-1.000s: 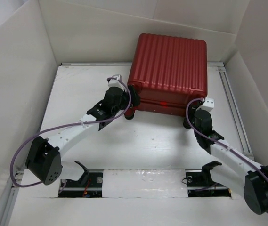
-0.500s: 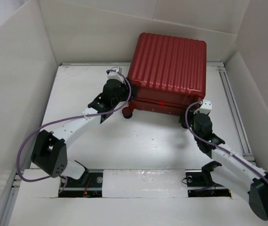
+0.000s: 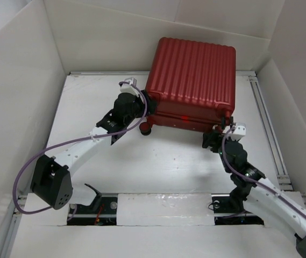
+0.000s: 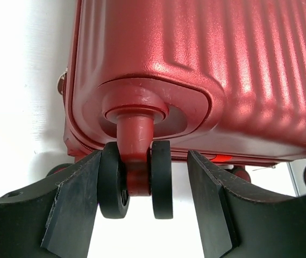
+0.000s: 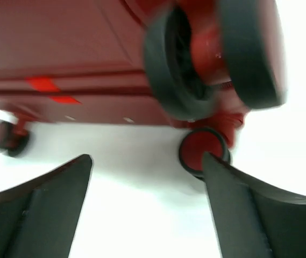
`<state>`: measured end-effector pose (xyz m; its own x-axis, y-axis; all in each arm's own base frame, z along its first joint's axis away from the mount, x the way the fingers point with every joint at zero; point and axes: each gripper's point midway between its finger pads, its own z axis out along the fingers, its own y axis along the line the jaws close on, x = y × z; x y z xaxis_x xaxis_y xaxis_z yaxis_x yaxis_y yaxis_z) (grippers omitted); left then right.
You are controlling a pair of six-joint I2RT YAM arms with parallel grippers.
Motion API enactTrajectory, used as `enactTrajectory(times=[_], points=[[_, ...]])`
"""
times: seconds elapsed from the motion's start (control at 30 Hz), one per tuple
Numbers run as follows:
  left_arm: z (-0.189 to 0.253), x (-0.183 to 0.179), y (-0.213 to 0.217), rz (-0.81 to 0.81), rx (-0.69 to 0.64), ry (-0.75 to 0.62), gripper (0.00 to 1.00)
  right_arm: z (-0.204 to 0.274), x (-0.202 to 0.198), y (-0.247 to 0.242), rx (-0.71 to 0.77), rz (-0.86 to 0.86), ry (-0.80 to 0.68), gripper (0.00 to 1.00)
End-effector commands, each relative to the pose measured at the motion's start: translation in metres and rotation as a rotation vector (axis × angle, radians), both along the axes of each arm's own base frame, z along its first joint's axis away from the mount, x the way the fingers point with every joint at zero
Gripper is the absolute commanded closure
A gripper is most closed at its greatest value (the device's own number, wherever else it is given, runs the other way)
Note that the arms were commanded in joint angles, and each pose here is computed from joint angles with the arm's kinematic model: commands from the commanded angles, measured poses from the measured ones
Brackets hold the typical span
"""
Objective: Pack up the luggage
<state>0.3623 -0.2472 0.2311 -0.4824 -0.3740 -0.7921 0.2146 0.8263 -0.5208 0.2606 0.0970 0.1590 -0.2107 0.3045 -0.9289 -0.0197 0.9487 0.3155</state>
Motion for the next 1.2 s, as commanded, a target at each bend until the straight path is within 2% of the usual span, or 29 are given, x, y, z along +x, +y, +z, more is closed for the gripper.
enactTrajectory(times=[0.0, 0.17, 0.37, 0.47, 0.5, 0.53, 0.6, 0.63, 0.67, 0.7, 0.93, 0.97, 1.07, 1.17], points=[[0.02, -0.008, -0.008, -0.043, -0.062, -0.045, 0.42, -0.001, 0.014, -0.009, -0.053, -0.089, 0.055, 0.15], [0.01, -0.009, -0.007, -0.041, -0.064, -0.032, 0.43, -0.012, 0.04, -0.012, -0.108, -0.139, 0.129, 0.27], [0.012, -0.009, -0.009, -0.051, -0.078, -0.047, 0.44, 0.011, 0.057, -0.022, -0.088, -0.195, 0.063, 0.27], [0.014, -0.01, -0.011, -0.063, -0.085, -0.053, 0.45, 0.013, 0.071, -0.02, -0.103, -0.169, 0.043, 0.37], [0.015, -0.011, -0.013, -0.072, -0.087, -0.051, 0.47, 0.012, 0.074, -0.022, -0.112, -0.176, 0.042, 0.42], [0.017, -0.01, -0.013, -0.072, -0.093, -0.06, 0.47, 0.015, 0.08, -0.018, -0.114, -0.165, 0.029, 0.55], [0.013, -0.012, -0.014, -0.081, -0.09, -0.051, 0.47, 0.013, 0.083, -0.017, -0.112, -0.165, 0.025, 0.7], [0.013, -0.012, -0.014, -0.081, -0.09, -0.051, 0.48, 0.013, 0.085, -0.016, -0.12, -0.163, 0.022, 0.88], [0.009, -0.011, -0.015, -0.081, -0.085, -0.043, 0.48, 0.02, 0.088, -0.015, -0.103, -0.165, -0.007, 0.97], [0.011, -0.01, -0.015, -0.081, -0.09, -0.051, 0.49, 0.016, 0.087, -0.014, -0.109, -0.151, -0.007, 1.0], [0.012, -0.01, -0.019, -0.099, -0.101, -0.058, 0.53, 0.031, 0.072, -0.012, -0.079, -0.134, -0.092, 1.0], [0.01, -0.009, -0.022, -0.108, -0.103, -0.057, 0.62, 0.03, 0.07, -0.011, -0.078, -0.125, -0.092, 1.0], [0.017, -0.007, -0.025, -0.123, -0.105, -0.071, 0.71, 0.026, 0.063, -0.003, -0.102, -0.105, -0.076, 1.0], [0.017, -0.007, -0.019, -0.093, -0.093, -0.067, 0.69, 0.021, 0.059, -0.01, -0.119, -0.139, -0.025, 1.0]])
